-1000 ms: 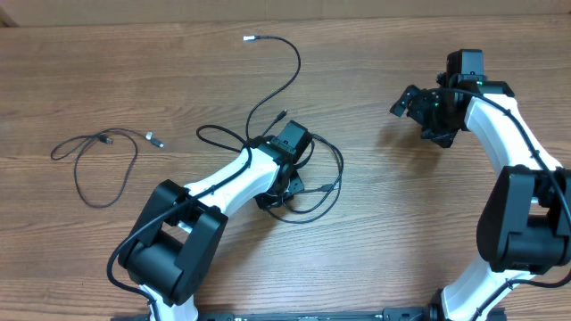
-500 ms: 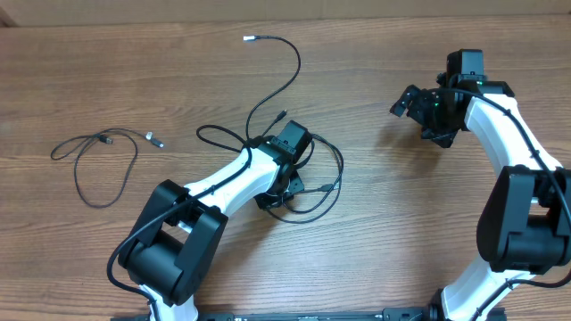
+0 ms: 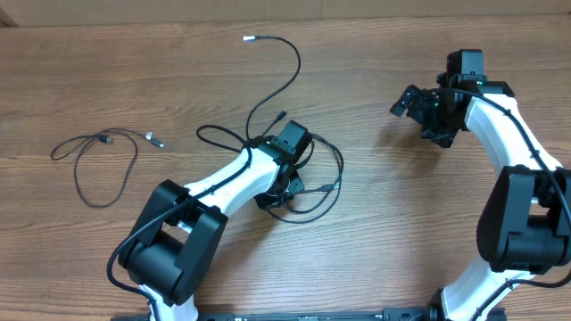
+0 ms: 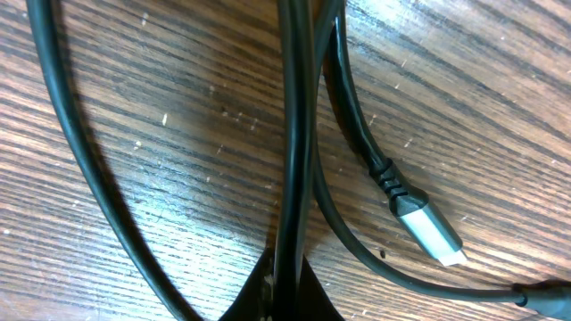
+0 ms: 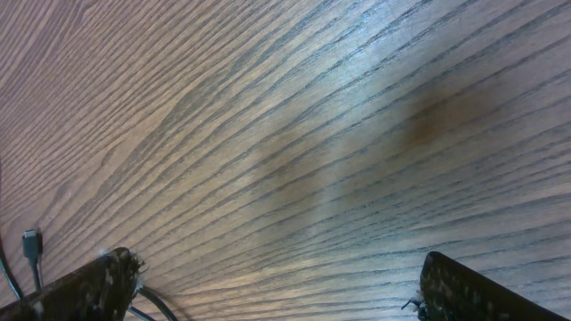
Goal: Untangle cables
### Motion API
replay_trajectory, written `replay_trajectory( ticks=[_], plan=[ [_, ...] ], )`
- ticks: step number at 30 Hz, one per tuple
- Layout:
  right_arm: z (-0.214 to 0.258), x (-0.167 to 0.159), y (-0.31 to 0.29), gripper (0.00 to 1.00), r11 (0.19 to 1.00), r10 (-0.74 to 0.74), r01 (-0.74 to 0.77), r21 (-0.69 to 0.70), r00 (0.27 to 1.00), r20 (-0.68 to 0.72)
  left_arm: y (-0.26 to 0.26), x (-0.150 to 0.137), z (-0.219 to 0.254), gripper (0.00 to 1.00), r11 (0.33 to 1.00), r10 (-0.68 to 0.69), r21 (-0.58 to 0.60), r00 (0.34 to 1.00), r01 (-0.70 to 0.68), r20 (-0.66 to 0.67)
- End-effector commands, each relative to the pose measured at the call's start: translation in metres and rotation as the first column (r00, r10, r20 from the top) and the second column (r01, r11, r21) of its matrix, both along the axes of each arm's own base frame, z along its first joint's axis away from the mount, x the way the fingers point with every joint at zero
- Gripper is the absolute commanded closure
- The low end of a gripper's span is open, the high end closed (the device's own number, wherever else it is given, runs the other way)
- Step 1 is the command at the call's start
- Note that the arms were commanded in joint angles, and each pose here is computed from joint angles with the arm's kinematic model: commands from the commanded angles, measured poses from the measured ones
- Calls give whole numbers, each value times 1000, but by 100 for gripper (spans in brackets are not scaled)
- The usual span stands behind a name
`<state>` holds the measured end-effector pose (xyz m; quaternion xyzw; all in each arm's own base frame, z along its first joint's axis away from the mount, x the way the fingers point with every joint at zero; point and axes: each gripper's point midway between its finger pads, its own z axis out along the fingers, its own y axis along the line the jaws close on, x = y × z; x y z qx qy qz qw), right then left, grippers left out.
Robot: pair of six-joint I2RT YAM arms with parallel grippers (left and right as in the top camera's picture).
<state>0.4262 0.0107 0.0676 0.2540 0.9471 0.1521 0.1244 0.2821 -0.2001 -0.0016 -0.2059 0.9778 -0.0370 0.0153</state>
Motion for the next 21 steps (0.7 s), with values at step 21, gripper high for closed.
replay_trajectory(
  ticks=[21],
  plan=[
    [15, 6, -1, 0, 1000, -1, 1, -8, 999, 42, -8, 4, -3, 96, 990, -139, -21, 989, 140, 41]
  ],
)
